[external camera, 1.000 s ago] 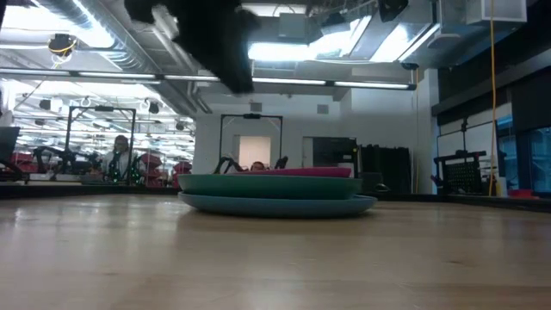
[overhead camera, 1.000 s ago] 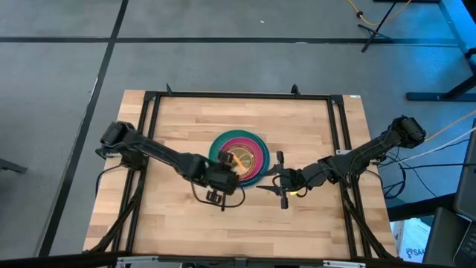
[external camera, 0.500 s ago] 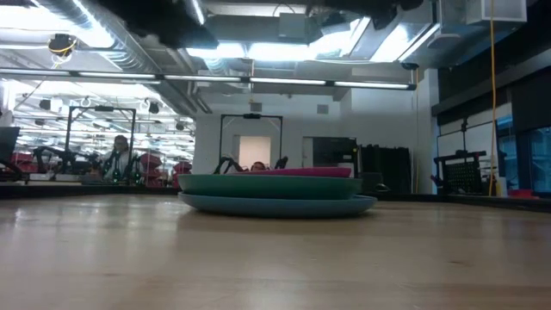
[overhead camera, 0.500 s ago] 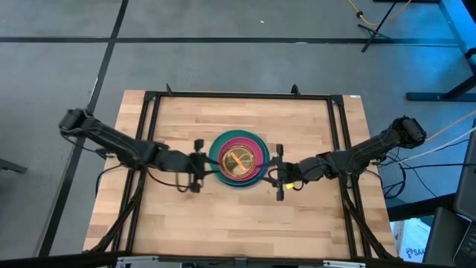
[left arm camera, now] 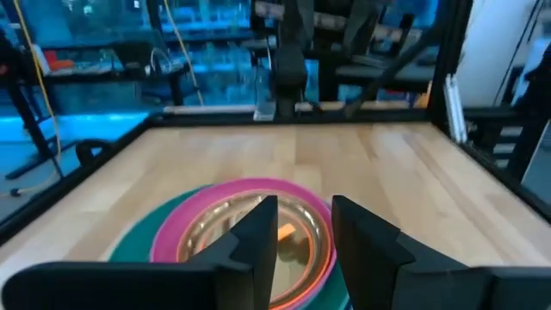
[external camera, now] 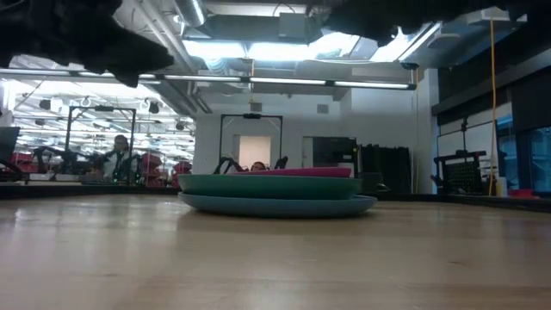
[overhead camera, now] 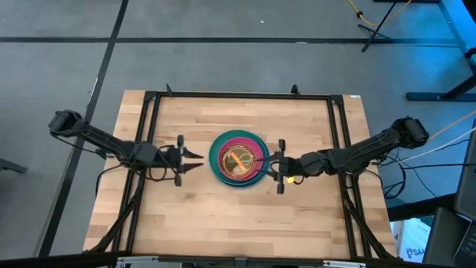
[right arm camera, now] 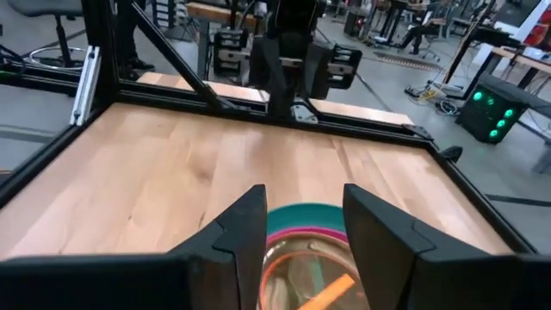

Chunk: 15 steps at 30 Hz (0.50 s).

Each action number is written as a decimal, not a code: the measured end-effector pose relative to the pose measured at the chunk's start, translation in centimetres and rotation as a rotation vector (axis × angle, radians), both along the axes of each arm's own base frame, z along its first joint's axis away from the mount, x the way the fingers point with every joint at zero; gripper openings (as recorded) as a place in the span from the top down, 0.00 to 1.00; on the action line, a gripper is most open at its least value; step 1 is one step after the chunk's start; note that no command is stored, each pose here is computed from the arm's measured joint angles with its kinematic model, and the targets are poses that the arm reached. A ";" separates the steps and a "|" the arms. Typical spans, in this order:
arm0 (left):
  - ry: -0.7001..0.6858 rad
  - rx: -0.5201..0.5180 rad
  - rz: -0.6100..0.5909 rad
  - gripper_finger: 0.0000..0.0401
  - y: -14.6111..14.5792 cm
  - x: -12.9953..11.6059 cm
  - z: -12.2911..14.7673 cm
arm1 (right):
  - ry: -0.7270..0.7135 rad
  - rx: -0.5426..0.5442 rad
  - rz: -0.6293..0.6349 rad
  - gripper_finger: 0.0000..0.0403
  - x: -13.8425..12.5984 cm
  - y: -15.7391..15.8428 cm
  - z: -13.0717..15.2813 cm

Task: Stack plastic plates
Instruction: Return to Home Position

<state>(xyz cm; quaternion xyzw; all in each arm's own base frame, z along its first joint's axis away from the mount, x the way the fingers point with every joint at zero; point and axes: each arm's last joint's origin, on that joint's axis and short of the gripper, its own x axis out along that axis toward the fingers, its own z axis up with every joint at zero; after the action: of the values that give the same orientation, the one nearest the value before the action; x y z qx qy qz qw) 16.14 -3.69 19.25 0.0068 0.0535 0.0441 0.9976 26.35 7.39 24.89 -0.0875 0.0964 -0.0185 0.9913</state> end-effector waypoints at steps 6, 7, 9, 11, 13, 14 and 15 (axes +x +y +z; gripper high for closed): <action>-0.119 -0.034 0.030 0.74 1.5 -2.6 -0.7 | -0.039 0.054 -0.010 0.63 -3.2 -1.7 -1.0; -0.138 -0.038 0.024 0.74 1.7 -3.0 -0.8 | -0.052 0.072 -0.002 0.63 -3.8 -2.1 -1.3; -0.162 -0.042 0.033 0.74 2.1 -3.6 -1.2 | -0.083 0.098 0.007 0.63 -5.2 -2.9 -2.0; -0.178 -0.045 0.053 0.74 2.4 -4.1 -1.5 | -0.125 0.131 0.010 0.63 -6.5 -3.8 -2.6; -0.168 -0.053 0.070 0.74 2.7 -4.5 -1.9 | -0.159 0.166 0.007 0.63 -7.7 -4.7 -3.4; -0.159 -0.055 0.077 0.74 2.8 -4.6 -2.0 | -0.166 0.186 0.008 0.63 -8.3 -5.1 -3.8; -0.149 -0.058 0.084 0.74 2.9 -4.8 -2.1 | -0.172 0.197 0.005 0.63 -8.9 -5.5 -4.2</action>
<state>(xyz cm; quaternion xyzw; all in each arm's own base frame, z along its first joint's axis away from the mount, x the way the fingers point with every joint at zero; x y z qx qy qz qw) 11.38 -0.75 17.19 -0.0277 -0.0195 0.0845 0.9958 17.41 1.91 20.69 0.0120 0.0121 -0.0139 0.9998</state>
